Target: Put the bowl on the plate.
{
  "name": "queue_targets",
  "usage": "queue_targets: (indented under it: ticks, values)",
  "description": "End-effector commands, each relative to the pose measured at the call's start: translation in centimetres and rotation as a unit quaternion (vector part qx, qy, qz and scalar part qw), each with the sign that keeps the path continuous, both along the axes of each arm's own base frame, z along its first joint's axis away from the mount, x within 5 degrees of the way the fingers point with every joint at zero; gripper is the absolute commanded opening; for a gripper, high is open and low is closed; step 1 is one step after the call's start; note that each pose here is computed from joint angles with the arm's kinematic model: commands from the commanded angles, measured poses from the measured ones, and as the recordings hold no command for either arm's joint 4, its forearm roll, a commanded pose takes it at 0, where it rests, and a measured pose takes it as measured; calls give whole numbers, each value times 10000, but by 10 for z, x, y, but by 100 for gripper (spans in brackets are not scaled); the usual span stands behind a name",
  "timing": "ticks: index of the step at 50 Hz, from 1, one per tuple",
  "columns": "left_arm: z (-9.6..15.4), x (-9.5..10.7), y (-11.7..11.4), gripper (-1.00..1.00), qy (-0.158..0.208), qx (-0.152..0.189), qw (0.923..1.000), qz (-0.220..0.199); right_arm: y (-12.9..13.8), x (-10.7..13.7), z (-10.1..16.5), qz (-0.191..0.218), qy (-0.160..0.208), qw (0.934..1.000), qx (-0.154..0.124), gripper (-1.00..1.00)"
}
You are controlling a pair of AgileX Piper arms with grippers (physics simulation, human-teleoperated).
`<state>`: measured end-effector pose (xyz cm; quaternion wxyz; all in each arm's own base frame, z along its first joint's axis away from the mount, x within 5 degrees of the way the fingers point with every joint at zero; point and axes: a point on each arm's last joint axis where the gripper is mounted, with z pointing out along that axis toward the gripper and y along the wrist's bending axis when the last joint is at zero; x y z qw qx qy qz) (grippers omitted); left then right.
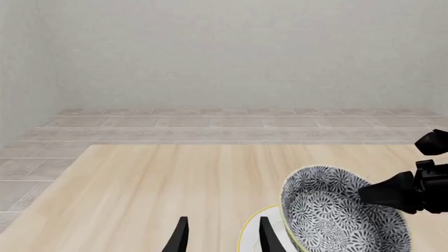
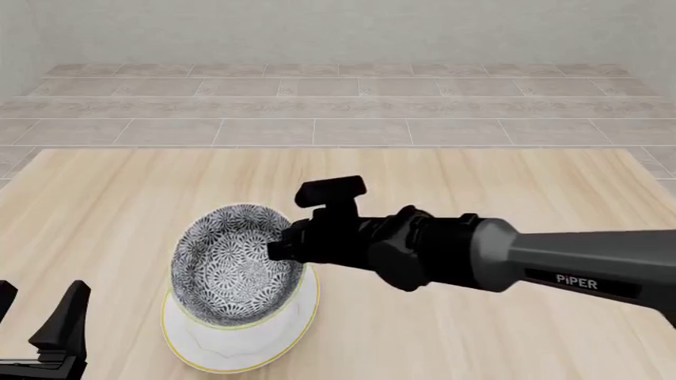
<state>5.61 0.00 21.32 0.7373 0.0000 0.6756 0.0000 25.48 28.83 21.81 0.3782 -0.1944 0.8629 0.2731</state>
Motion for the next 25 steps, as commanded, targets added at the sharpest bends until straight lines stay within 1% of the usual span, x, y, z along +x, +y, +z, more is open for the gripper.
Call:
queue_targets:
  ticks: [1,25]
  values:
    - [0,0,0,100,0,0,10000,0,4,2,-2,-110,121,9998,128,-100]
    - [0,0,0,100,0,0,10000,0,6,4,-8,-106,160,9998,84,-100]
